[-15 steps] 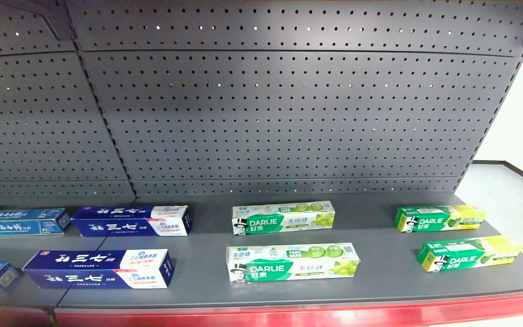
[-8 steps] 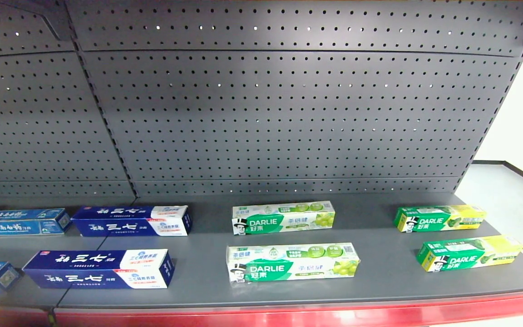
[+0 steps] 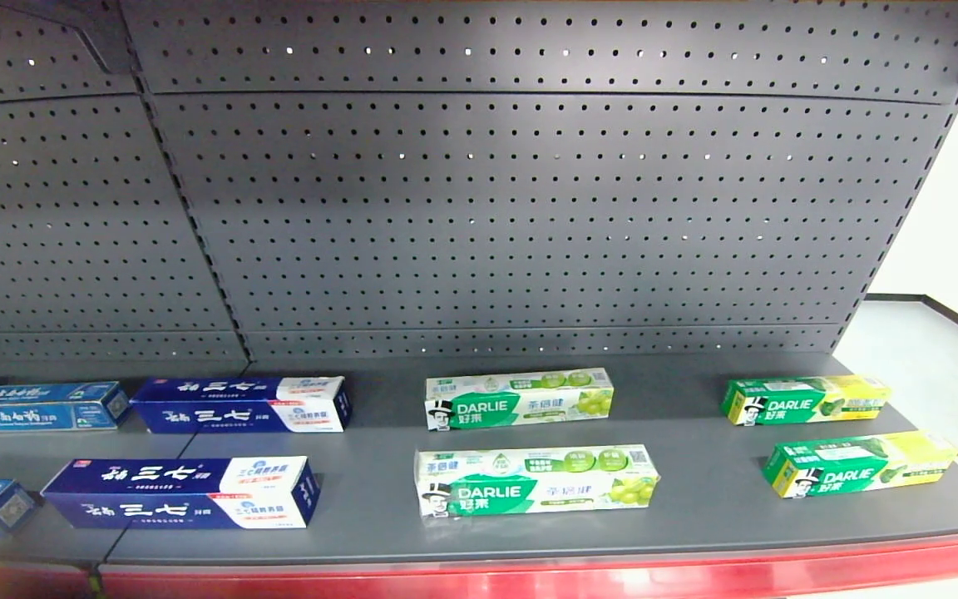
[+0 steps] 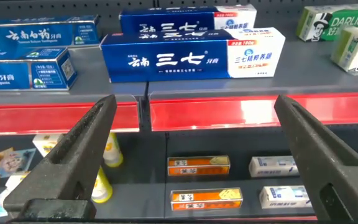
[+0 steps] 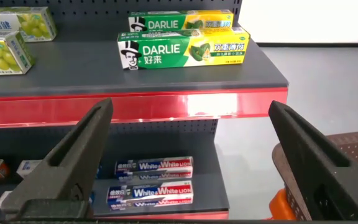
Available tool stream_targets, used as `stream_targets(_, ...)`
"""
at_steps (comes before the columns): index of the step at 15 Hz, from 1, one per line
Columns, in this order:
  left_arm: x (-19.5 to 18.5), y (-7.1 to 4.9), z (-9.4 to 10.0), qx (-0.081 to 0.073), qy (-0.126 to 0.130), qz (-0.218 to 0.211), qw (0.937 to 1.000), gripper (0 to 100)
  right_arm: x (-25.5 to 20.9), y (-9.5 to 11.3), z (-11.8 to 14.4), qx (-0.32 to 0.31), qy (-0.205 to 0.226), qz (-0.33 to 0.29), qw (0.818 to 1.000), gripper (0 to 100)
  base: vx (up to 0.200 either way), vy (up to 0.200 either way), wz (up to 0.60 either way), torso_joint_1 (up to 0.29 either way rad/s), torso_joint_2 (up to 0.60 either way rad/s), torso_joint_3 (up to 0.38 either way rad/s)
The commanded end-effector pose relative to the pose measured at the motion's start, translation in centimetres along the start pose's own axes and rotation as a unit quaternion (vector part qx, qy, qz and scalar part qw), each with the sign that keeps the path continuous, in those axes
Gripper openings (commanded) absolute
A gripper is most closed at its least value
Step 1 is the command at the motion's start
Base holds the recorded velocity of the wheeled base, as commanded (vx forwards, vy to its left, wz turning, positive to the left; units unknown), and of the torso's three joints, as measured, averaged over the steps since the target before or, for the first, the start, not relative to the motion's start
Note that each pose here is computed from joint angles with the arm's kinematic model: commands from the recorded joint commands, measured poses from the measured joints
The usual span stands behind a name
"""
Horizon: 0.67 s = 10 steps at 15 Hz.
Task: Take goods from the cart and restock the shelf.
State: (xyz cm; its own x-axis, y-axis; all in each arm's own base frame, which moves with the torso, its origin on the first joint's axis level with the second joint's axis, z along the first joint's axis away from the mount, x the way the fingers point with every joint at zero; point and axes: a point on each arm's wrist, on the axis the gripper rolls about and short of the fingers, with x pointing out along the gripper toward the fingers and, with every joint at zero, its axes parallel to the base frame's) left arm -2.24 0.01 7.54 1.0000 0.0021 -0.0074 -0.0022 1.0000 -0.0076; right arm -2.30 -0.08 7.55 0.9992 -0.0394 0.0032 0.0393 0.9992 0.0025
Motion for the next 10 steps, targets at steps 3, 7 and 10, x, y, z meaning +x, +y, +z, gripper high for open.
stream_targets(3, 0.0, 0.0, 0.0, 0.001, 0.0, 0.0, 1.0, 100, 0.02, 0.0, 0.01, 0.0, 0.001, 0.0, 1.0, 100, 0.0, 0.0, 0.0, 0.0, 0.0, 0.0)
stream_targets(7, 0.0, 0.0, 0.0, -0.001, 0.0, 0.0, 1.0, 100, 0.02, 0.0, 0.01, 0.0, 0.001, 0.0, 1.0, 100, 0.0, 0.0, 0.0, 0.0, 0.0, 0.0)
stream_targets(10, 0.0, 0.0, 0.0, -0.001, 0.0, 0.001, 1.0, 100, 0.02, 0.0, 0.0, 0.0, 0.002, 0.001, 1.0, 100, 0.0, 0.0, 0.0, 0.0, 0.0, 0.0)
